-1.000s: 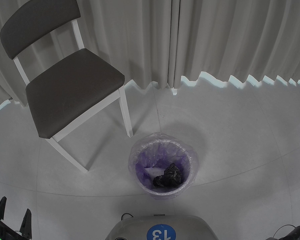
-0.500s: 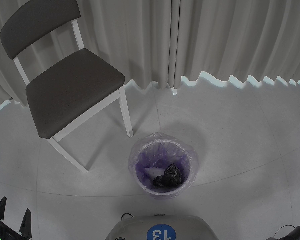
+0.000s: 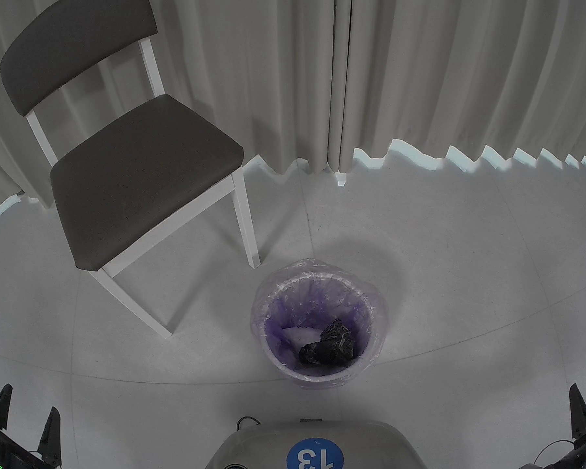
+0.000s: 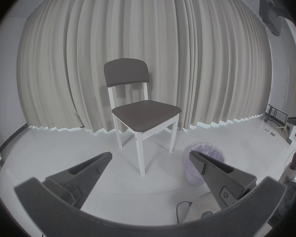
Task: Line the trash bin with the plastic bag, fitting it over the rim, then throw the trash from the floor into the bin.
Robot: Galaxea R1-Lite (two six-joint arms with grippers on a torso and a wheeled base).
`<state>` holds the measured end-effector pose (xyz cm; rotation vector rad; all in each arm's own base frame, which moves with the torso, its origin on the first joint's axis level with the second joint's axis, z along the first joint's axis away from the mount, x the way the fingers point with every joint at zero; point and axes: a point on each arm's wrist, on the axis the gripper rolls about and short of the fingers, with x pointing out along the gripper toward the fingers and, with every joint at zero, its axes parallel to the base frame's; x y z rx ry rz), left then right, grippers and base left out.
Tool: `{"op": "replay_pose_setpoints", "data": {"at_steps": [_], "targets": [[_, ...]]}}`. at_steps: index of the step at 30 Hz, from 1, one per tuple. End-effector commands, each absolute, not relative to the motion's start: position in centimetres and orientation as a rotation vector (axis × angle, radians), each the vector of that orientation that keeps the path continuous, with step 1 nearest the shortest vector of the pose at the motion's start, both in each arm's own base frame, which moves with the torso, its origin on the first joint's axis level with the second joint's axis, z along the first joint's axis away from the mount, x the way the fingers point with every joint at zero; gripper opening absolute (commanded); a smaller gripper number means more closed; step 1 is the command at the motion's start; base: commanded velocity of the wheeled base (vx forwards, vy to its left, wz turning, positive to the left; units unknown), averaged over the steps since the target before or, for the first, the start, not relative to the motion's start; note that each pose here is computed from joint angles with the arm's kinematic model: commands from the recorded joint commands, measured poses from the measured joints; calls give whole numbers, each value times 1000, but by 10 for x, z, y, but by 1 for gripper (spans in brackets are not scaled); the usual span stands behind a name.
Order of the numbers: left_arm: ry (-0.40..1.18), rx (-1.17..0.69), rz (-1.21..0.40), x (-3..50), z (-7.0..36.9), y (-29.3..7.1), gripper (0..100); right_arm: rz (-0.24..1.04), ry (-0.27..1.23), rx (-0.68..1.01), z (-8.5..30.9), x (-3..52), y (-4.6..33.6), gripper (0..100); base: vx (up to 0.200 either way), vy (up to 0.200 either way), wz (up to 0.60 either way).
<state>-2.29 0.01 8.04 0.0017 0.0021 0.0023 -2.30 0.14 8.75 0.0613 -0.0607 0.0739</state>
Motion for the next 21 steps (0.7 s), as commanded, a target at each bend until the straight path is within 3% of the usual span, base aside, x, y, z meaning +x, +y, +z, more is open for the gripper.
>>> {"op": "replay_pose_setpoints", "data": {"at_steps": [1, 6, 8, 21], "targets": [[6, 0, 2, -23, 75, 0, 100, 179, -62, 20, 82, -23, 4, 100, 0, 0, 0], [5, 3, -2, -23, 75, 0, 100, 124, -38, 4, 82, -24, 3, 100, 0, 0, 0], [3, 5, -3, -23, 76, 0, 100, -51, 0, -2, 76, -23, -1, 100, 0, 0, 0], [5, 5, -5, -23, 75, 0, 100, -18, -2, 18, 76, -23, 0, 100, 0, 0, 0]]}}
